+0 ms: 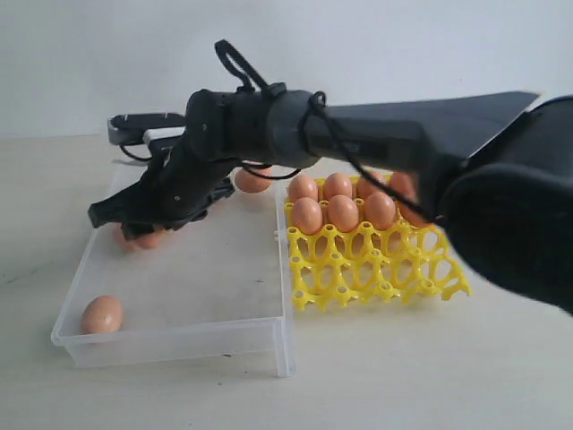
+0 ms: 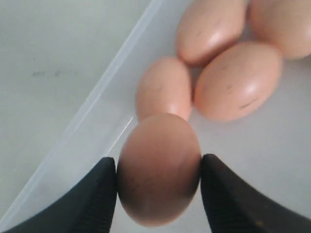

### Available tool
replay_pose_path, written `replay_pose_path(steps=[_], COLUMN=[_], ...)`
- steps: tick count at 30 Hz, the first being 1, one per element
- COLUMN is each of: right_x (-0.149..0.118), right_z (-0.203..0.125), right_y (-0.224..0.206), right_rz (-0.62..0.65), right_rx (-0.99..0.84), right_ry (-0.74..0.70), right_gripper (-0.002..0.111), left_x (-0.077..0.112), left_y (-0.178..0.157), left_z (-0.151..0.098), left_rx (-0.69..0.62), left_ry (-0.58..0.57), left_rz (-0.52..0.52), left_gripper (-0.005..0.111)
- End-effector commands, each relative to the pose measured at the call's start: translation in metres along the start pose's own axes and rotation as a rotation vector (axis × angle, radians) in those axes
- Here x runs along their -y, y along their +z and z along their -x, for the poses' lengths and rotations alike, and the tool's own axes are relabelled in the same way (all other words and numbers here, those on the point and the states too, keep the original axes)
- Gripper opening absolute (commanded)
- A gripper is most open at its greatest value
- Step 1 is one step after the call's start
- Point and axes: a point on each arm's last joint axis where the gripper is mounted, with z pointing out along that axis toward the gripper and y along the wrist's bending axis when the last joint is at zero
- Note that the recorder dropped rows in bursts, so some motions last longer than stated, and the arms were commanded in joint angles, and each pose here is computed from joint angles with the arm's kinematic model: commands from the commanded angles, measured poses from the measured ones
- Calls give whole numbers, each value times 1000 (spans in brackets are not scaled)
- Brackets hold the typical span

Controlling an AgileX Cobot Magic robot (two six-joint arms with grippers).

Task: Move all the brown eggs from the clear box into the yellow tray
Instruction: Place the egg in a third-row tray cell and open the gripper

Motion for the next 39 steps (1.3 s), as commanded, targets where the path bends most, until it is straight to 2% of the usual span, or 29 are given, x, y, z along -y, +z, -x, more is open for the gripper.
replay_pose_path(steps=[1, 7, 15, 22, 32, 35, 39], right_x=[9, 39, 86, 110, 114, 112, 114], right_z=[-7, -59, -109, -130, -146, -148, -152], right_y=[-51, -105, -137, -117, -91, -88, -83], right_rz=[-97, -186, -312, -347, -287, -268, -270], right_rx=[251, 504, 557, 530, 467, 446, 416], right_ry=[-107, -133, -129, -141, -112, -162, -157], right_gripper=[0, 0, 0, 0, 0, 7, 18], left_x=[0, 0, 0, 0, 0, 0, 0], left_y=[-1, -1, -1, -1, -1, -1, -1], left_z=[2, 2, 2, 2, 2, 2, 2], left_rx=[18, 18, 18, 18, 18, 18, 18], left_ry=[-5, -5, -5, -5, -5, -5, -5], left_rz=[2, 2, 2, 2, 2, 2, 2], left_gripper=[0, 0, 0, 0, 0, 0, 0])
